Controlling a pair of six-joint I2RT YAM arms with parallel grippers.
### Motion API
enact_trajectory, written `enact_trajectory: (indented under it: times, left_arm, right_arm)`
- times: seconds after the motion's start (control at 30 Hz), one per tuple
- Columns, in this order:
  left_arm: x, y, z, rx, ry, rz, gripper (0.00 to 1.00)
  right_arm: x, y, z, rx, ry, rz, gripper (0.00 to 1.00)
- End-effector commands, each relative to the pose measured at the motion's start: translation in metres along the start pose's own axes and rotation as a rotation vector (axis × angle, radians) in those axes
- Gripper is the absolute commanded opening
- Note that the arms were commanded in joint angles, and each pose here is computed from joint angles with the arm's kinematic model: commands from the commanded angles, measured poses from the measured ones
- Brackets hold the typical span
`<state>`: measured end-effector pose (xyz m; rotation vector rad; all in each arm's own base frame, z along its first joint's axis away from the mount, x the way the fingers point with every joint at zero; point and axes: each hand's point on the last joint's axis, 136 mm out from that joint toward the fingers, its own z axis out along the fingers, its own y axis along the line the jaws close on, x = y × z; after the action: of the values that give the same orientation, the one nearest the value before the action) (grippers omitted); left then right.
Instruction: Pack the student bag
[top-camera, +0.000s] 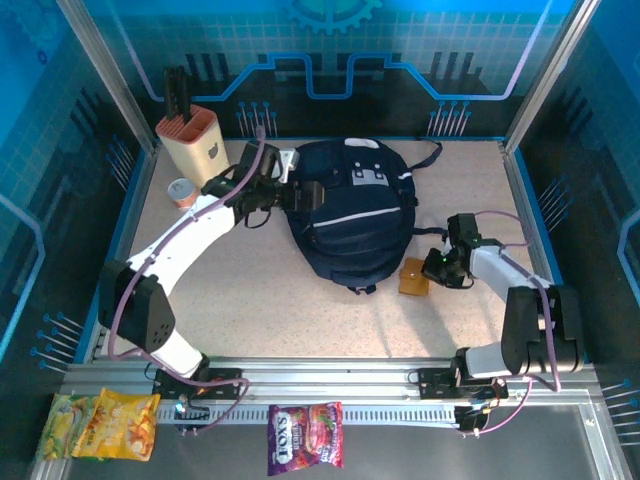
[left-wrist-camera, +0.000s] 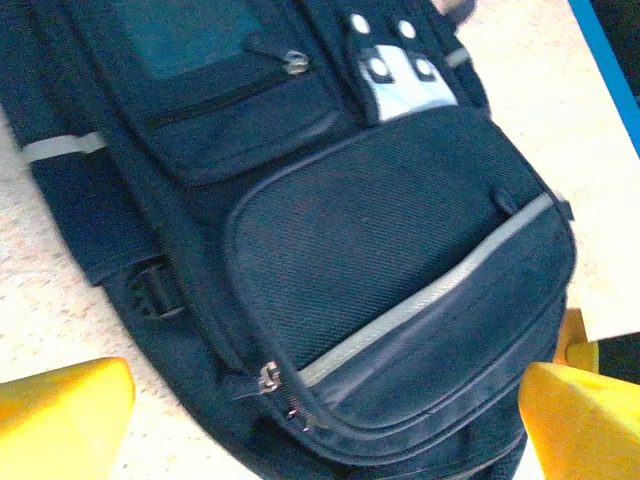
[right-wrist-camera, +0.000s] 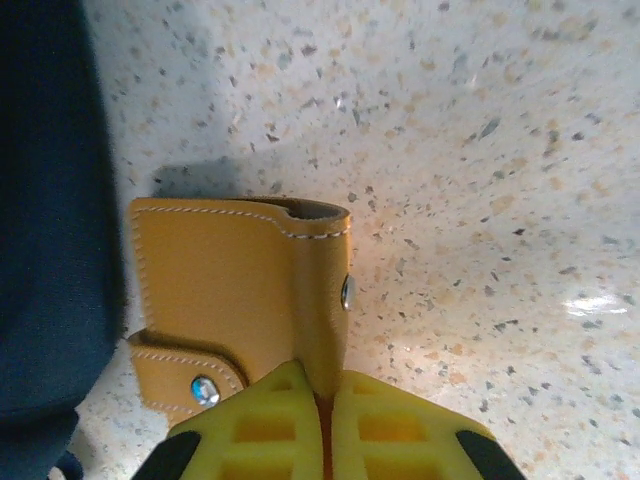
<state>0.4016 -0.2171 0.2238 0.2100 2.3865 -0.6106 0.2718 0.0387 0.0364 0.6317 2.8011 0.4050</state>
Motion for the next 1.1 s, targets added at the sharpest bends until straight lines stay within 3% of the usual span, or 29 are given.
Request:
enact_trajectory:
  times: [0.0,0.13,0.27,0.47,0.67,0.8,1.07]
  left_arm:
    - [0.005,-0.035,0.011,0.052,0.040,0.189,0.98]
    - [0.024,-0.059,0.036,0.031,0.124,0.383,0.96]
    - [0.046,-0.077,0.063,0.012,0.218,0.574,0.86]
    - [0.072,-0.089,0.096,0.035,0.368,0.722,0.77]
    - [0.091,-0.082,0.114,0.024,0.529,0.761,0.73]
    - [0.080,-0.074,0.121,-0.053,0.505,0.756,0.62]
    - [0.057,-0.096,0.105,0.033,0.429,0.649,0.39]
  right_arm:
    - [-0.009,0.000,-0.021,0.003,-0.089,0.015,0.01]
    - [-0.021,0.008,-0.048,-0.034,-0.205,0.013,0.00]
    - [-0.028,0.015,-0.070,-0.065,-0.273,0.018,0.00]
    - [-0.032,0.022,-0.083,-0.104,-0.298,0.025,0.00]
    - [-0.035,0.033,-0.089,-0.163,-0.298,0.041,0.00]
    - [-0.036,0.037,-0.092,-0.180,-0.301,0.045,0.01]
    - [-0.040,0.042,-0.104,-0.202,-0.330,0.059,0.01]
